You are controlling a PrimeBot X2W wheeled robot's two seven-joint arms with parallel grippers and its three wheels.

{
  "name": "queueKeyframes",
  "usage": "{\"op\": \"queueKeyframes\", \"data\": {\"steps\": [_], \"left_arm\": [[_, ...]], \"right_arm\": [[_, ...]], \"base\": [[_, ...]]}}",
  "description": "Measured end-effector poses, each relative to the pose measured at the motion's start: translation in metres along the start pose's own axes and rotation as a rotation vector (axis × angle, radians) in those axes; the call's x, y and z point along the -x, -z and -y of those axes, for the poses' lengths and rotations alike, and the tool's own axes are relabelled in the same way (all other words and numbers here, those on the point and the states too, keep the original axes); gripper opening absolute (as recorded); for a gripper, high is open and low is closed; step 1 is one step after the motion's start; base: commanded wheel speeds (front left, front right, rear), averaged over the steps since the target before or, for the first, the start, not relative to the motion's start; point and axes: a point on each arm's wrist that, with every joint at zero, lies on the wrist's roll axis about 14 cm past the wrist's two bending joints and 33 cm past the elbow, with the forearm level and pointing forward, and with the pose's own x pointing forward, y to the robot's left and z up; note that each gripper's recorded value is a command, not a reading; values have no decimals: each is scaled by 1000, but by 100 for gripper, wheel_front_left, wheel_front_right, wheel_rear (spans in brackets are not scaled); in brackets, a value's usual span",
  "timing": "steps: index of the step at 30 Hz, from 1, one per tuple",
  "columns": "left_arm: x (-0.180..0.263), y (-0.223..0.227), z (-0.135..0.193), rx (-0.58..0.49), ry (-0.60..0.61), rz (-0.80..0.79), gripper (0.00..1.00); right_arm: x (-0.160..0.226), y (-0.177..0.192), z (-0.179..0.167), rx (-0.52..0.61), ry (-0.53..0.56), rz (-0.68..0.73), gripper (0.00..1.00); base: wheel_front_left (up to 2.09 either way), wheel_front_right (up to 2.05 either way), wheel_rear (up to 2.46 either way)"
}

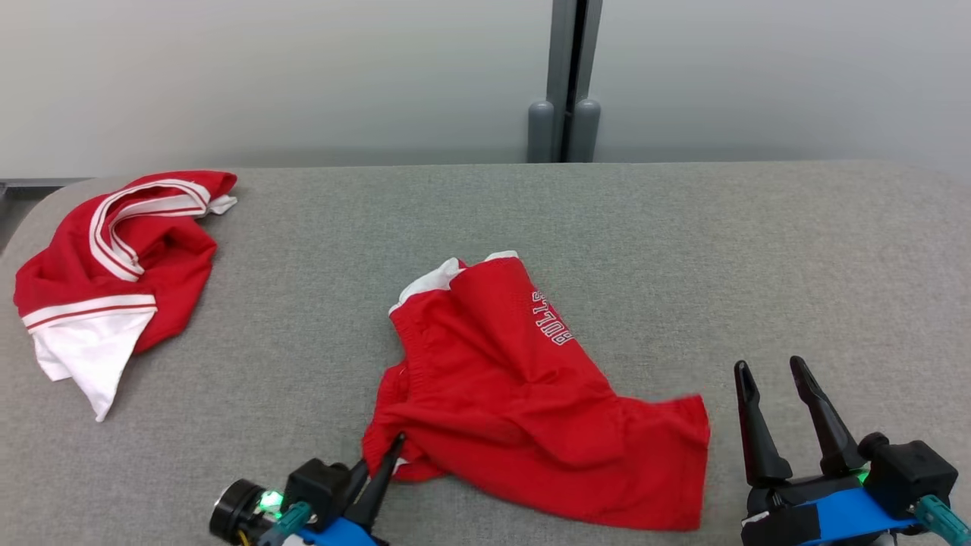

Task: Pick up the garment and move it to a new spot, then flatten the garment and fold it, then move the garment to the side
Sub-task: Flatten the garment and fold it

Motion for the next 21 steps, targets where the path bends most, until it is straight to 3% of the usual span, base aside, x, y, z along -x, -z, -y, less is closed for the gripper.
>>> {"op": "queueKeyframes", "data": {"steps": [6, 7, 8, 21], "left_arm": [[27, 21, -32, 35, -122, -46, 0], [28, 22, -32, 41, -125, -46, 34], [29, 21, -31, 50, -124, -40, 100], [30, -85, -32, 54, -188, 323, 100]], "right_arm": [[-3, 13, -3, -3, -12, -39, 100], [-3, 14, -3, -3, -12, -43, 100], [-3, 15, -3, -5, -11, -47, 100], [0, 11, 0, -6, -3, -36, 100]], "base": [[0, 0, 0], [0, 0, 0], [0, 0, 0], [0, 0, 0]]}}
